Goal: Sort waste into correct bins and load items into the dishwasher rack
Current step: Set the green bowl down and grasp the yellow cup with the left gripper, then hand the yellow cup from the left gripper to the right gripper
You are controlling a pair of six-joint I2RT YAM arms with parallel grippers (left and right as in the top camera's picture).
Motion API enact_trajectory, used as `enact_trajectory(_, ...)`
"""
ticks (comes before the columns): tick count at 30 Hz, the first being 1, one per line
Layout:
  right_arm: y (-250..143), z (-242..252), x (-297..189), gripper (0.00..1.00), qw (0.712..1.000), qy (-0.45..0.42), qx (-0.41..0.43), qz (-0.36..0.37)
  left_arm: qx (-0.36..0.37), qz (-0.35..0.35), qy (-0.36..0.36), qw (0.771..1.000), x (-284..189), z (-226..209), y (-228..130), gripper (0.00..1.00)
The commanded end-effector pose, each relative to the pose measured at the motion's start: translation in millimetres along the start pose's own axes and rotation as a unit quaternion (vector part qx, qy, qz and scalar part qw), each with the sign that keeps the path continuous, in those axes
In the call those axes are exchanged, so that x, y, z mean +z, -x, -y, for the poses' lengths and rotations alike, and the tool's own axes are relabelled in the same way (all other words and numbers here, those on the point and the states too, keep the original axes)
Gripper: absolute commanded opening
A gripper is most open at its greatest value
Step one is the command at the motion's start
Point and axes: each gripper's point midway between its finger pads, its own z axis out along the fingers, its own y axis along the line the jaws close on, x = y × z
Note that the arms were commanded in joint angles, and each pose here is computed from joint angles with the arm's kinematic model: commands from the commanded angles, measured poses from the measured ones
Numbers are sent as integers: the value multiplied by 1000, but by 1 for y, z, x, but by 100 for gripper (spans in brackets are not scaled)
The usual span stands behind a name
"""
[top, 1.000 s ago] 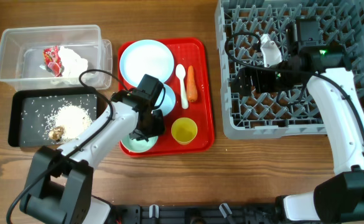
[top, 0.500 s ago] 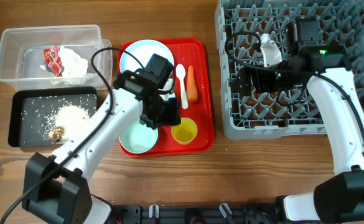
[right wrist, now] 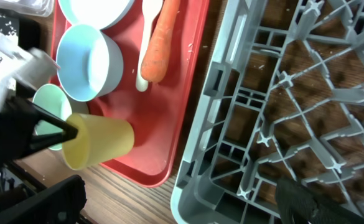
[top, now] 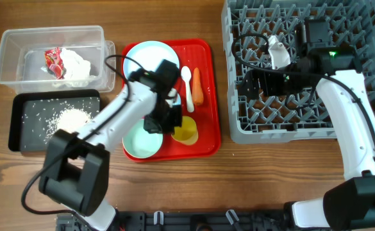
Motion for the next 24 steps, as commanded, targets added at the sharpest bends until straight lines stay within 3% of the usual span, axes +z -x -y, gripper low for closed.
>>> enact_trajectory(1, 5, -26, 0, 100, 997, 76, -11, 10, -8, 45, -171, 984, -67, 26, 21, 4)
enact_trajectory(2, 10, -52, -7, 100, 987, 152, -51, 28, 11, 60, -248, 967, -91, 37, 25, 4)
enact_trajectory(4, 22, -87, -23, 100, 959, 258, -93, 71, 64, 93, -400, 910, -145, 55, 32, 4)
enact_trajectory(9, 45, -137, -59, 100, 885, 396, -190, 155, 185, 111, -569, 794, -215, 80, 21, 4)
enact_trajectory(11, 46, -144, -61, 100, 876, 405, -206, 160, 199, 113, -579, 783, -221, 82, 20, 4)
enact_trajectory(17, 49, -166, -65, 98, 852, 429, -246, 169, 192, 100, -582, 784, -222, 87, 18, 4)
enact_trajectory(24, 52, -187, -64, 84, 844, 441, -258, 165, 211, 93, -581, 781, -219, 98, 13, 4)
